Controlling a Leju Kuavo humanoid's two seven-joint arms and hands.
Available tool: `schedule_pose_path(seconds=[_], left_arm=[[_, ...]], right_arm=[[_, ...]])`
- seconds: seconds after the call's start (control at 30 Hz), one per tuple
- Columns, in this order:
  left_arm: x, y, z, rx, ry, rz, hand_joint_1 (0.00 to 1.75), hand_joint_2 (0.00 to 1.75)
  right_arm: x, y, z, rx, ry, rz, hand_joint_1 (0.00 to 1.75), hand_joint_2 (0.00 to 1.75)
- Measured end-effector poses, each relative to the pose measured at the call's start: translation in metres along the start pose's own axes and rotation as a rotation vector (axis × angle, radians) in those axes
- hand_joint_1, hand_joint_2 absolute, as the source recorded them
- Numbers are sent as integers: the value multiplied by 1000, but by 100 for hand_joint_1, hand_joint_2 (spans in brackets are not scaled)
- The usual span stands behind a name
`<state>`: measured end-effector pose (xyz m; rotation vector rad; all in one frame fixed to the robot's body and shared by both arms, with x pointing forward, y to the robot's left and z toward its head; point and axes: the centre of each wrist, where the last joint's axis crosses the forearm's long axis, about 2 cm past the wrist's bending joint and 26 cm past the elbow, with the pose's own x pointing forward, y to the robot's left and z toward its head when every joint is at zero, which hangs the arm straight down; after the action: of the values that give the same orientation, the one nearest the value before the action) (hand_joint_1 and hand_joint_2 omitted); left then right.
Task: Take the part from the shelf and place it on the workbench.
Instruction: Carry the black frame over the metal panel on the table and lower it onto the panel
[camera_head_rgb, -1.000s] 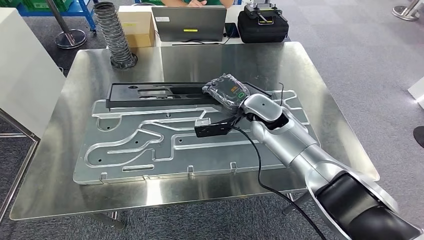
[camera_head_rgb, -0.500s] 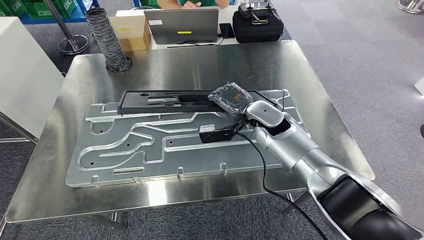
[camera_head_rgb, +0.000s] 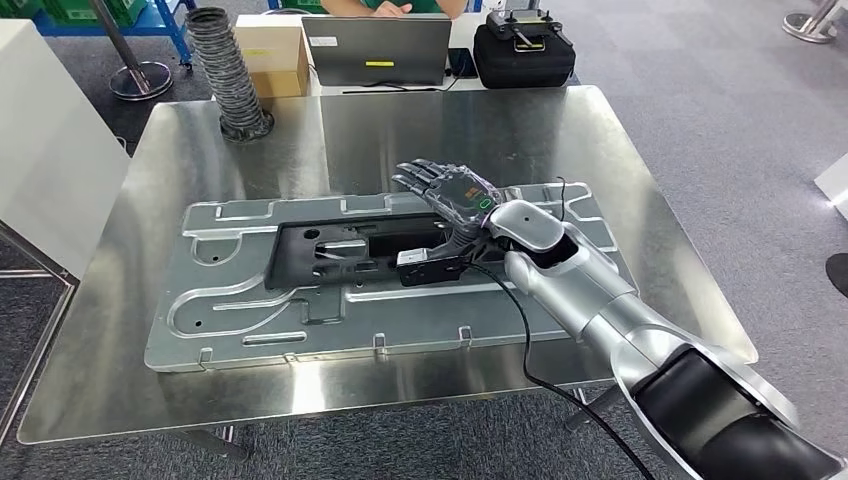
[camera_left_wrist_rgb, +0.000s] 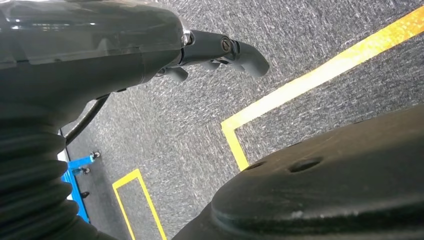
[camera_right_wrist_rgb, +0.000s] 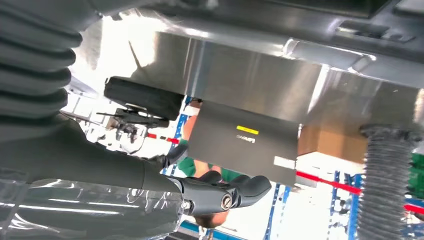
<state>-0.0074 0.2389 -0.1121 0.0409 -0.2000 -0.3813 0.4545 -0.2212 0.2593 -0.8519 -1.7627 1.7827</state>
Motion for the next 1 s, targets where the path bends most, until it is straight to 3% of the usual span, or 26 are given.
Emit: schedule_pose_path(seconds=[1.0], left_arm=[[1,1,0,-11,18,14,0,0]], right_arm=[[-8,1,3,19,4,-24,0,0]])
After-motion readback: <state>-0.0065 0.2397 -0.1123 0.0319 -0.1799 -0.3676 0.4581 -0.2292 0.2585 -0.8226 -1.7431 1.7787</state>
